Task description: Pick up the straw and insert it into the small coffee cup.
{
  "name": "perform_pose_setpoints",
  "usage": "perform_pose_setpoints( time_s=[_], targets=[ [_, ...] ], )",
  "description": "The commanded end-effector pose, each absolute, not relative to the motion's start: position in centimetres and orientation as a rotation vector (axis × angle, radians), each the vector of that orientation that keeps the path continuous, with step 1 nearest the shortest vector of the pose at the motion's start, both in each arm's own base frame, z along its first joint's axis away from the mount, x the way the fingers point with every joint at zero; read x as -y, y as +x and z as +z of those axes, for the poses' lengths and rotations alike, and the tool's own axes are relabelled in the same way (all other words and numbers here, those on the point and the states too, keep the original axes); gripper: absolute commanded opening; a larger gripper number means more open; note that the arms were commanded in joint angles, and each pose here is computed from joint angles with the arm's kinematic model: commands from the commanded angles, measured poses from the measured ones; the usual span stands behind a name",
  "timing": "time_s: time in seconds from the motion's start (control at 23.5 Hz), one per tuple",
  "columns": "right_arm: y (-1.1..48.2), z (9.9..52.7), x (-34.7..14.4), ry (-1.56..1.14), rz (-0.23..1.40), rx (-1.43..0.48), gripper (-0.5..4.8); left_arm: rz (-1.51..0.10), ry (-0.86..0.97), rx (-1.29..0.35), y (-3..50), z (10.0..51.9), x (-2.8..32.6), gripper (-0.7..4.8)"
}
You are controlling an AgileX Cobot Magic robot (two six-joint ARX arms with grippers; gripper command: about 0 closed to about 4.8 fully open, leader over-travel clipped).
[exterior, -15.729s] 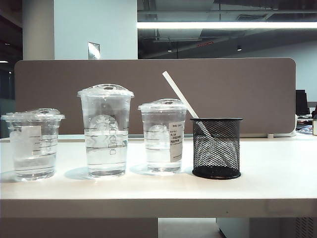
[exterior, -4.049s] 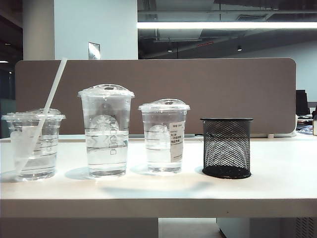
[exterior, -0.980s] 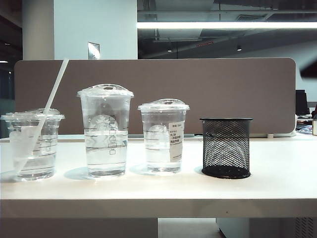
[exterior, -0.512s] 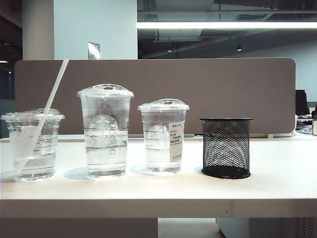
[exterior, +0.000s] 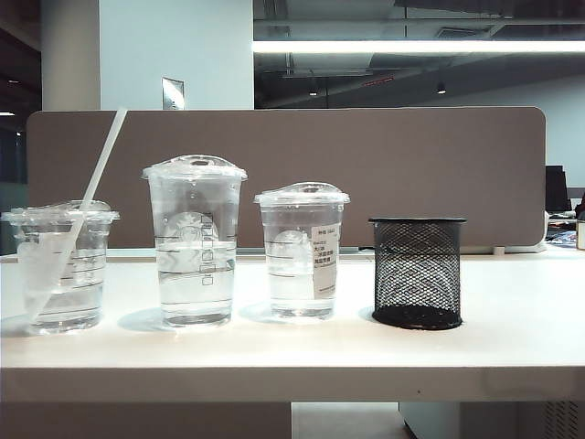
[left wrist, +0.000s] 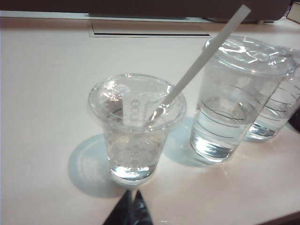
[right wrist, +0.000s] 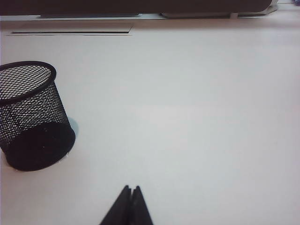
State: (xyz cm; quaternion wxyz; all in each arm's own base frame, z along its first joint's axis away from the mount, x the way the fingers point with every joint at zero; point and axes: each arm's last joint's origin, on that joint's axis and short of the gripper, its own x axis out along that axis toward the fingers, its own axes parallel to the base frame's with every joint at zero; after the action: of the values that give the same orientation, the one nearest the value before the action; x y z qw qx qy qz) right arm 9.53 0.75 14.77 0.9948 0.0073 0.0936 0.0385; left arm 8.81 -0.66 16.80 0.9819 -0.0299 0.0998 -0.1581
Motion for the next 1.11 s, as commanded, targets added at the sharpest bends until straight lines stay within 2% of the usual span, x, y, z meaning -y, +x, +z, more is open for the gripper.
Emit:
perform_pose_setpoints(
  time_s=[0.04, 1.11],
  targets=[
    [9.57, 14.64, -0.76, 0.015, 0.078, -0.185, 0.00, -0.321, -0.057, -0.189, 8.84, 16.94, 0.66, -0.05],
    [9.57, 14.65, -0.76, 0.015, 0.079, -0.184, 0.00, -0.315, -0.035, -0.184, 8.84, 16.91, 0.64, -0.05]
  ],
)
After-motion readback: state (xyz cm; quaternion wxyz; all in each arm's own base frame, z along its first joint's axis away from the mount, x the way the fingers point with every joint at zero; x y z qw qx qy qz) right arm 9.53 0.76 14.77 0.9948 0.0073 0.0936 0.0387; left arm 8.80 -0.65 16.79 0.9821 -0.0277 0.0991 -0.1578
